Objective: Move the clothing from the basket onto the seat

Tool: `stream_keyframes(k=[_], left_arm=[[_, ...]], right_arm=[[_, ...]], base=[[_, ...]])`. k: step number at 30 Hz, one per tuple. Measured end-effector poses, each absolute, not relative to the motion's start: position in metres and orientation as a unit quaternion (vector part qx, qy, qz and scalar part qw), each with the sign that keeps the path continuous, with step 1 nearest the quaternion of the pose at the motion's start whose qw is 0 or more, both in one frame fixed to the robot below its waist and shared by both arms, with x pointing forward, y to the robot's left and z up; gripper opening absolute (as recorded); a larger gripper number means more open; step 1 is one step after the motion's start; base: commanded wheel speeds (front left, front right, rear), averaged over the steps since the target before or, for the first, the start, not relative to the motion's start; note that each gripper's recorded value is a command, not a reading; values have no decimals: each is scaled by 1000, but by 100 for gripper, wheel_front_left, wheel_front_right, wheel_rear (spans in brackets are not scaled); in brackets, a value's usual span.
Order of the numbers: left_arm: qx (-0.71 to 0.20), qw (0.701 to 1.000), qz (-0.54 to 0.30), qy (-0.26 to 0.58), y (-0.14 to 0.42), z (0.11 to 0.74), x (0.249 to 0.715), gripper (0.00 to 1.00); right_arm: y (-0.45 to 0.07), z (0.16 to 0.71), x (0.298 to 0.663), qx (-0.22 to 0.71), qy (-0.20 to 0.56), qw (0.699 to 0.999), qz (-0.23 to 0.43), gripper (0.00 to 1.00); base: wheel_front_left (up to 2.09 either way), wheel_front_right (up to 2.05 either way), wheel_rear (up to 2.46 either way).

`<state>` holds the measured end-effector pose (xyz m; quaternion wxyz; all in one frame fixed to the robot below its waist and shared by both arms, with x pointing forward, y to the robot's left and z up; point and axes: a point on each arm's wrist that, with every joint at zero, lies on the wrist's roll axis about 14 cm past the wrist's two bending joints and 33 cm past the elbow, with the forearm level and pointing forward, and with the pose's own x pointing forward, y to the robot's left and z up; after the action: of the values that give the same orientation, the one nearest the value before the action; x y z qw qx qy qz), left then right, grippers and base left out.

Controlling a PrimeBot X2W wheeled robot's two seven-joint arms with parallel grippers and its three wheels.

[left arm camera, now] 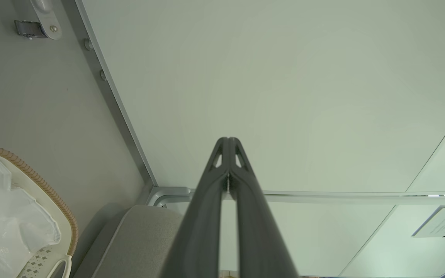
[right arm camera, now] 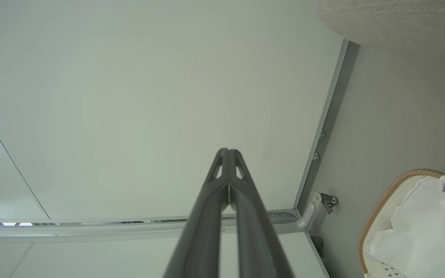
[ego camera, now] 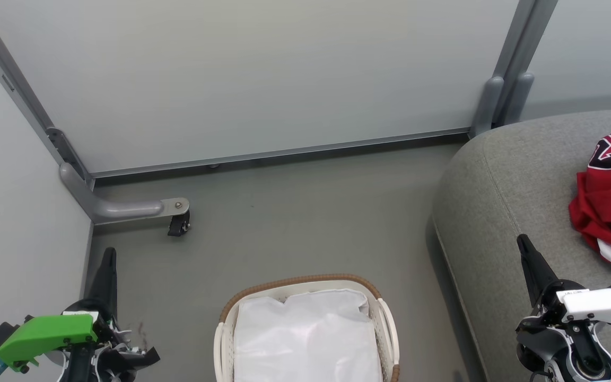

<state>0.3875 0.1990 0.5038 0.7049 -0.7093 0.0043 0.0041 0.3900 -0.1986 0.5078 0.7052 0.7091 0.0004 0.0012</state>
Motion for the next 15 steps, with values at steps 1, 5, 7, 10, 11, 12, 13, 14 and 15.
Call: stream_keyframes(k=[1, 5, 7, 10, 11, 12, 13, 14, 15], left_arm=[[-709, 705, 4, 4, 199, 504, 387, 0], [-709, 705, 4, 4, 199, 504, 387, 0], [-709, 705, 4, 4, 199, 504, 387, 0], [-709, 705, 4, 4, 199, 504, 387, 0], [-709, 705, 4, 4, 199, 504, 387, 0], [-709, 705, 4, 4, 199, 504, 387, 0], [-709, 705, 4, 4, 199, 504, 387, 0], [-709, 705, 4, 4, 199, 504, 387, 0], [-709, 705, 4, 4, 199, 504, 387, 0]], right_arm=[[-199, 508, 390, 709, 0, 705, 1, 0], [-199, 508, 390, 709, 0, 705, 1, 0], [-199, 508, 390, 709, 0, 705, 1, 0], [-199, 508, 390, 709, 0, 705, 1, 0], [-199, 508, 390, 709, 0, 705, 1, 0], [-199, 508, 390, 709, 0, 705, 1, 0], [-199, 508, 390, 709, 0, 705, 1, 0], [-199, 508, 390, 709, 0, 705, 1, 0], [-199, 508, 390, 709, 0, 705, 1, 0]], base=[[0, 0, 0], [0, 0, 0], [0, 0, 0], [0, 0, 0], [0, 0, 0], [0, 0, 0], [0, 0, 0], [0, 0, 0], [0, 0, 0]])
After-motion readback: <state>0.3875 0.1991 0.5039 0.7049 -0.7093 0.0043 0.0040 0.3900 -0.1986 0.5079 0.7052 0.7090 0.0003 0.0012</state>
